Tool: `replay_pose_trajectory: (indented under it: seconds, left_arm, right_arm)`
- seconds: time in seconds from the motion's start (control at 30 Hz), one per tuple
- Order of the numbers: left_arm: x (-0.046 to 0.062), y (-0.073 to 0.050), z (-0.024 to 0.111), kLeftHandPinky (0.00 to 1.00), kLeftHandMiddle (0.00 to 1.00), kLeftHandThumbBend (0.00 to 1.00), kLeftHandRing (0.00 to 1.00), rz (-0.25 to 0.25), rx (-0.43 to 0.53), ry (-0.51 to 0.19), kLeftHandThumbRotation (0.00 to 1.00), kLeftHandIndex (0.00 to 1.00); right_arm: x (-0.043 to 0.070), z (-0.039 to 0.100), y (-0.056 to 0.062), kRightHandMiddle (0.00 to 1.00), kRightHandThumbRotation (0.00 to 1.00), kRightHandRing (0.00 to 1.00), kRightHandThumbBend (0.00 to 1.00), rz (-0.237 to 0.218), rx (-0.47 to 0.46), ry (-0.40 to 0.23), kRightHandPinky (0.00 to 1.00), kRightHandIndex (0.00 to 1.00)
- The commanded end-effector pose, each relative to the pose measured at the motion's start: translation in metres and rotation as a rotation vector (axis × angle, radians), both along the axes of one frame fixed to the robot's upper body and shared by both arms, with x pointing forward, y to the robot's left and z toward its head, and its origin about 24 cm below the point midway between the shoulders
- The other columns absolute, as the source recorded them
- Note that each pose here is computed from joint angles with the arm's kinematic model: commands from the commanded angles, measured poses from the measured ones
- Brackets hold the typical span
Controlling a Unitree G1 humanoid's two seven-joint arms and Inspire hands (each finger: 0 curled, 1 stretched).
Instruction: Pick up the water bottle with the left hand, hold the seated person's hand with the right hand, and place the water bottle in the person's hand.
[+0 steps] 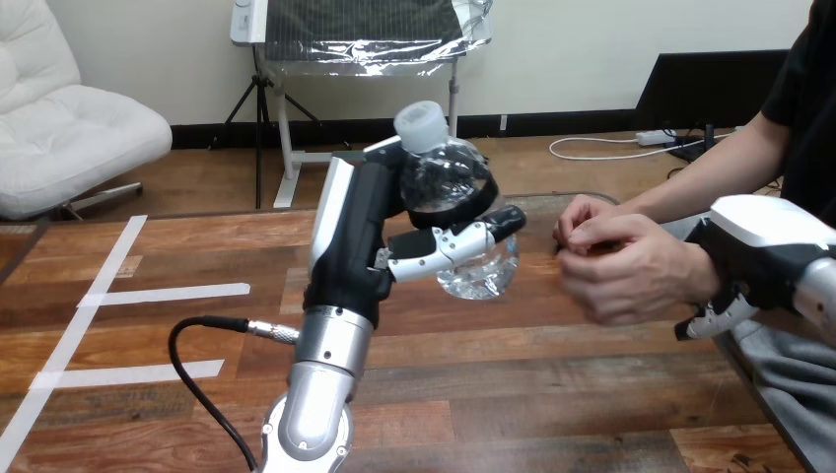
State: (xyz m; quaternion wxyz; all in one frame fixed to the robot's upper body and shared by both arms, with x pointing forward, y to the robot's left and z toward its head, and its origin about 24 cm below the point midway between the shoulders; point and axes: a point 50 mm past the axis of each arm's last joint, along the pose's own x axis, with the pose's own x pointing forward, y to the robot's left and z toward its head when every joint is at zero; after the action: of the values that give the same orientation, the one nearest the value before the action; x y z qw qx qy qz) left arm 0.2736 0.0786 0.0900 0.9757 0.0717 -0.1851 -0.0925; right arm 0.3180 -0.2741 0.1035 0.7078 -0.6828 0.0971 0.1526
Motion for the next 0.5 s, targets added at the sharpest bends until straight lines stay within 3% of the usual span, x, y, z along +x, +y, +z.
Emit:
replay_pose_trajectory:
  seconds: [0.0, 0.47]
  left_arm:
    - [0.009, -0.02, 0.027, 0.39, 0.41, 0.61, 0.39, -0.039, -0.067, -0.091, 0.0, 0.48]
    - [0.008, -0.026, 0.024, 0.38, 0.4, 0.63, 0.38, -0.053, -0.073, -0.086, 0.0, 0.48]
  right_arm:
    - [0.007, 0.043, 0.022, 0.32, 0.0, 0.27, 0.75, 0.101, 0.021, -0.17, 0.28, 0.37]
    - [0.004, 0.053, 0.037, 0.28, 0.0, 0.2, 0.78, 0.151, 0.005, -0.219, 0.14, 0.35]
